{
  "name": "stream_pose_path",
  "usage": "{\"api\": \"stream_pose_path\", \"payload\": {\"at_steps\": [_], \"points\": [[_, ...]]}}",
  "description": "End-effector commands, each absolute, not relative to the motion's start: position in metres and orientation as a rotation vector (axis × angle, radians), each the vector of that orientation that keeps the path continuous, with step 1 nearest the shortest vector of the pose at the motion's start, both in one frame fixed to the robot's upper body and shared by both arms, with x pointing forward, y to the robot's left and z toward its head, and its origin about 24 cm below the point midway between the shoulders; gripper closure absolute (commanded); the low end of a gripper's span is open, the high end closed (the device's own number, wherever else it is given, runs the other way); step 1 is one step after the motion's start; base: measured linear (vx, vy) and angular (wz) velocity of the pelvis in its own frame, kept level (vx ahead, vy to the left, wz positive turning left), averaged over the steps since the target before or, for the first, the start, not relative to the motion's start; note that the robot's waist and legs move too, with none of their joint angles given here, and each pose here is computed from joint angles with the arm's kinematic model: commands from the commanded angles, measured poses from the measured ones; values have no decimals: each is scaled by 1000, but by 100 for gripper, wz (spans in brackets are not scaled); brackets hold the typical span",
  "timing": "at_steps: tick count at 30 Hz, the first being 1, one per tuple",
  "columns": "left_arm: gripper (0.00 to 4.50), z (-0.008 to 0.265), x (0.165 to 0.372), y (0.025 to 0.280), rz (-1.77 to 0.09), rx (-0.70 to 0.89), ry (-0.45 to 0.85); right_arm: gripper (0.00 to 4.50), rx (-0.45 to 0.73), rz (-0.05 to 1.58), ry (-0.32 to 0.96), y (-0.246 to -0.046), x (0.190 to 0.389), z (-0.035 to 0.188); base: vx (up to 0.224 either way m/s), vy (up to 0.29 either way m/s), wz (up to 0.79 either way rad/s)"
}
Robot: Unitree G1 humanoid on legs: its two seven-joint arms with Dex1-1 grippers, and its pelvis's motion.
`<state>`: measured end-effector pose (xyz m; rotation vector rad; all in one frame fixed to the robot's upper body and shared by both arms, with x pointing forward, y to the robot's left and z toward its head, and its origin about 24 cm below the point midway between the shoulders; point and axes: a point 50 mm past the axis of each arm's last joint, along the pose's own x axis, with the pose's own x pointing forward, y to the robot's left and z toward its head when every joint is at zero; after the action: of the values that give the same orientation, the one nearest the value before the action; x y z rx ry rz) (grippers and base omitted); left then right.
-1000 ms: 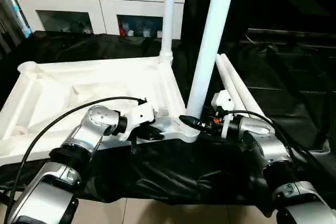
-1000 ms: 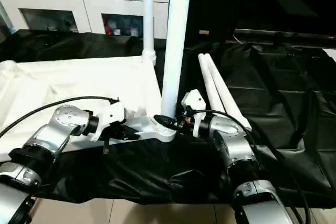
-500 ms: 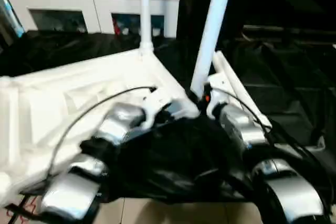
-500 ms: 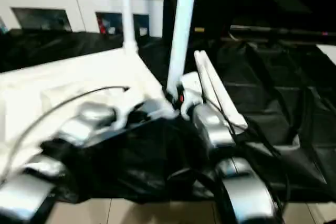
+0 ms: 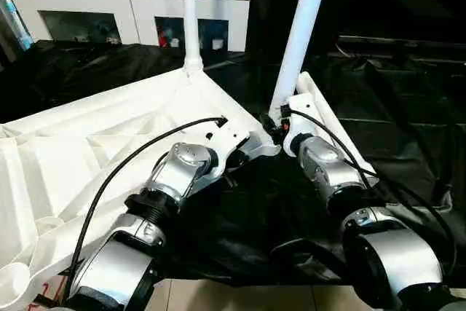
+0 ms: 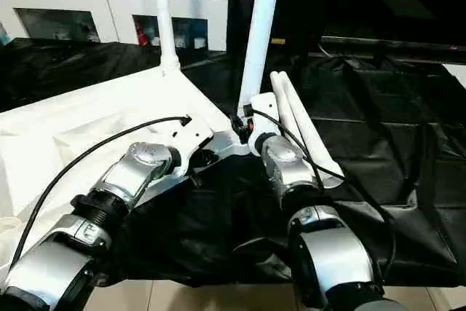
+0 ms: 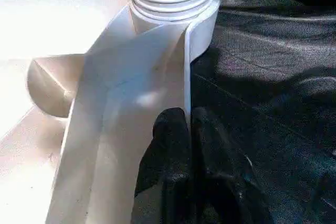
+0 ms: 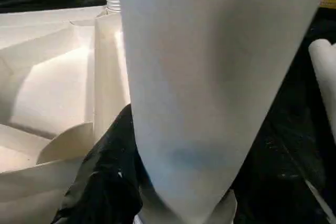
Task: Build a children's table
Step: Rotate leg to tighten
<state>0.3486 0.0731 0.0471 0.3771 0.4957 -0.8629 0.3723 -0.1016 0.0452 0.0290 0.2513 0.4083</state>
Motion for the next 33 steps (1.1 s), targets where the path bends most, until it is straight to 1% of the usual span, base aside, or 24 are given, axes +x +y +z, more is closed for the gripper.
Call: {"api": "stream_pose_path", "payload": {"at_steps": [1,3,6,7,8,11,12,13,14,15,16,17,19,20,23,27,29,33], "points": [[450,71,355,62,-873,412,366,225,90,513,504,-82,340,-7,0,0,0],[450,71,354,63,-883,414,364,187,94,519,468,-82,344,-1,0,0,0],[450,72,354,67,-886,415,370,180,113,542,400,-82,351,12,0,0,0],[450,72,354,68,-886,415,370,155,113,546,394,-82,352,13,0,0,0],[450,73,354,70,-900,419,360,144,104,588,362,-82,354,19,0,0,0],[450,74,354,72,-913,423,353,133,102,631,332,-82,356,25,0,0,0],[450,74,354,72,-914,423,354,110,102,637,328,-82,356,26,0,0,0],[450,75,354,73,-919,421,354,110,101,654,318,-83,356,28,0,0,0],[450,76,353,75,-941,425,344,99,98,699,296,-85,357,33,0,0,0],[450,76,353,76,-942,424,344,91,95,705,294,-86,357,33,0,0,0],[450,76,351,77,-960,426,338,91,73,745,285,-88,356,35,0,0,0],[450,76,351,77,-962,426,338,72,71,749,285,-88,356,36,0,0,0],[450,76,349,78,-990,423,336,56,42,797,282,-91,355,37,0,0,0],[450,75,347,81,-1025,428,334,56,5,843,283,-95,353,37,0,0,0],[450,73,343,89,-1079,441,344,56,-23,919,295,-105,348,37,0,0,0],[450,74,340,96,-1125,448,354,56,-46,963,298,-114,344,38,0,0,0],[450,75,337,102,-1181,454,357,56,-60,987,302,-121,342,39,0,0,0],[450,77,333,107,-1257,461,355,56,-76,1049,316,-126,335,39,0,0,0]]}}
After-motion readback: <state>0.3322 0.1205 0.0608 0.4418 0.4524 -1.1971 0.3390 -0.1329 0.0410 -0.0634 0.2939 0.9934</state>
